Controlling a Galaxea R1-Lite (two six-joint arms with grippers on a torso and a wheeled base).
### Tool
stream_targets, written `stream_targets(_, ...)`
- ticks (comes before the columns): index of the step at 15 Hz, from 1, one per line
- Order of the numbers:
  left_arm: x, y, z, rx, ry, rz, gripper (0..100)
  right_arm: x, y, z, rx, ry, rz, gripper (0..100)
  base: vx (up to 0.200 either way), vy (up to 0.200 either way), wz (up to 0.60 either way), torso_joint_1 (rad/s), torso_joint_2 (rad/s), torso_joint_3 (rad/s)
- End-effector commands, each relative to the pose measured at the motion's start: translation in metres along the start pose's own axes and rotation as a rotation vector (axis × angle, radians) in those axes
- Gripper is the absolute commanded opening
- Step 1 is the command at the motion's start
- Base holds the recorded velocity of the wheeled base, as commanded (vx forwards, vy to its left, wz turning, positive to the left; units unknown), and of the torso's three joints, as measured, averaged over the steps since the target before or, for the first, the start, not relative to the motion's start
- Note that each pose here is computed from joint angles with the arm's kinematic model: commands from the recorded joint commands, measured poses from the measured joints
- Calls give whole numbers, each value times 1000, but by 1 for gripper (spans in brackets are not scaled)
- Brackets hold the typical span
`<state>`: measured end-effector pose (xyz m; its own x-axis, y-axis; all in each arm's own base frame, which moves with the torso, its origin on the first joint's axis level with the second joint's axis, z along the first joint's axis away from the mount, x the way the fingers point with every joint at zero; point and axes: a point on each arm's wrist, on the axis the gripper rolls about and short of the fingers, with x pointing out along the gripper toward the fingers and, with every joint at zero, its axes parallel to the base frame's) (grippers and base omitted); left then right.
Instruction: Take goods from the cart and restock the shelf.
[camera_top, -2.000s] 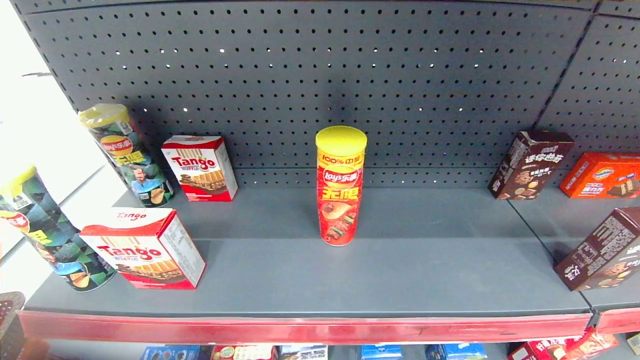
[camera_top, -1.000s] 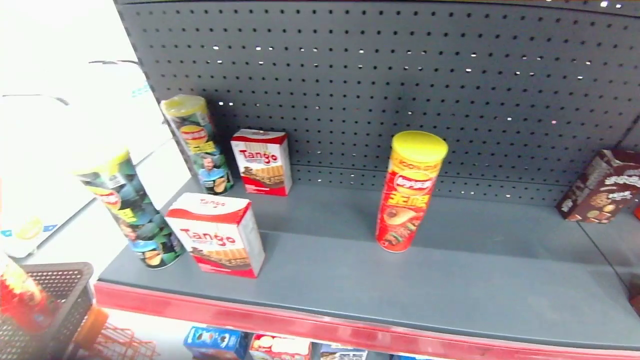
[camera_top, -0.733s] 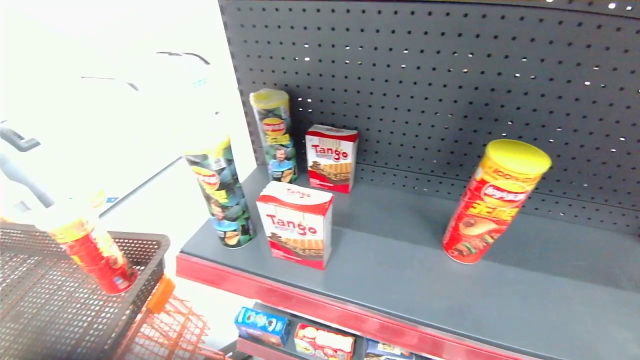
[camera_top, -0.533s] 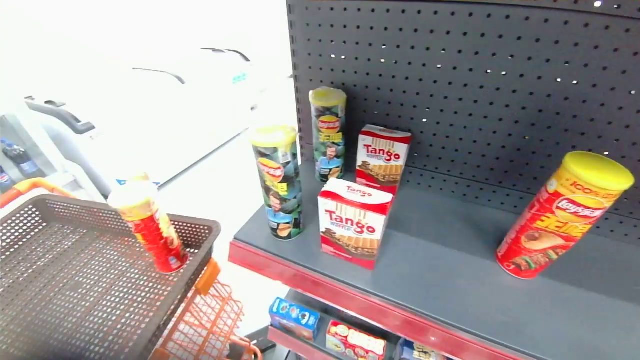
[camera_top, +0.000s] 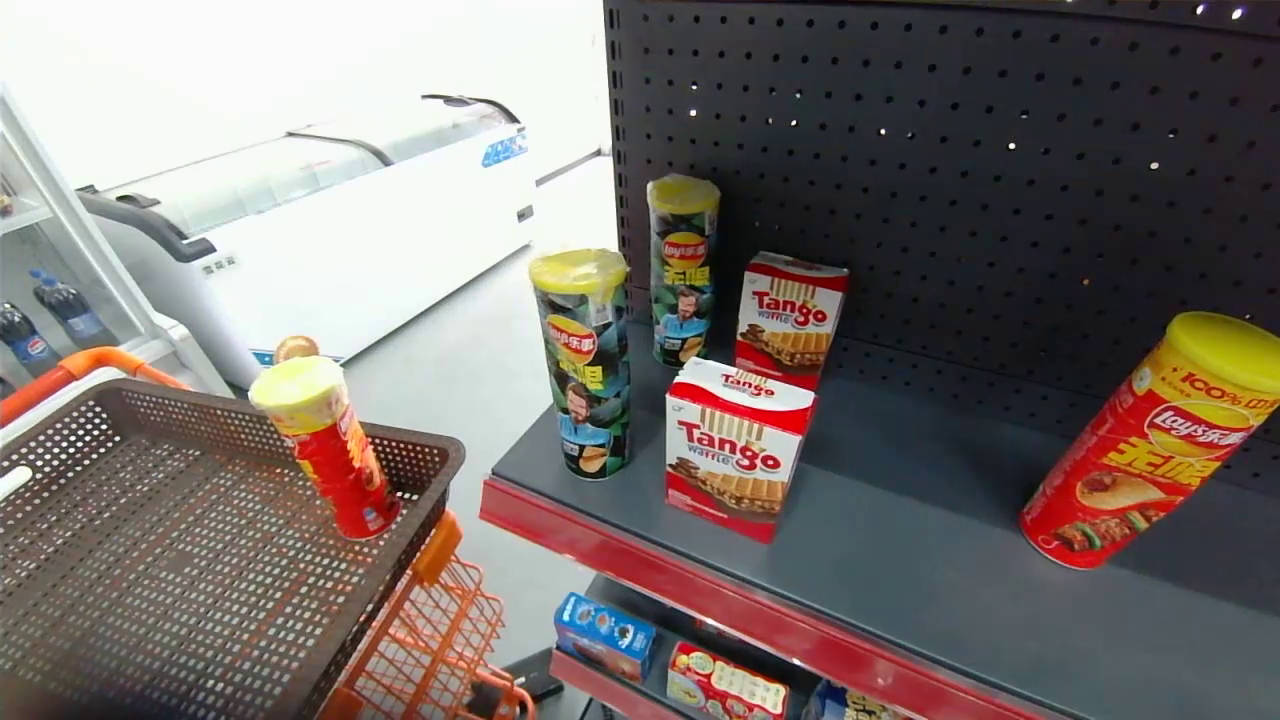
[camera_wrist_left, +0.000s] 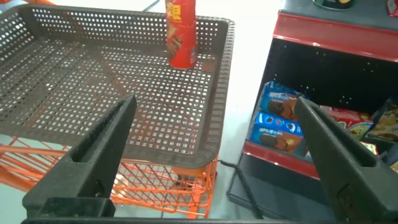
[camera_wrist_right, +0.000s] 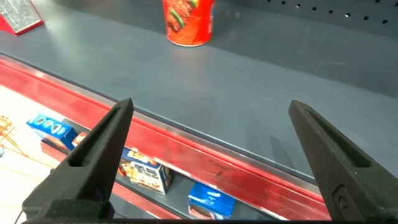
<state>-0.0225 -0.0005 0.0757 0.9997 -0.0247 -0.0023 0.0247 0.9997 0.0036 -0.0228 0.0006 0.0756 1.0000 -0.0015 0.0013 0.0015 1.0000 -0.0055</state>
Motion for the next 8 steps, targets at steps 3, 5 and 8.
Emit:
stream_targets(3, 0, 0, 0, 1, 1, -1, 100, 0, 0, 0, -1, 1, 0, 100, 0, 0, 0, 0, 0, 0)
stream_targets(5, 0, 0, 0, 3, 1, 8, 100, 0, 0, 0, -1, 1, 0, 100, 0, 0, 0, 0, 0, 0)
stream_targets(8, 4, 1, 60, 39, 20, 35, 100, 0, 0, 0, -1, 1, 0, 100, 0, 0, 0, 0, 0, 0)
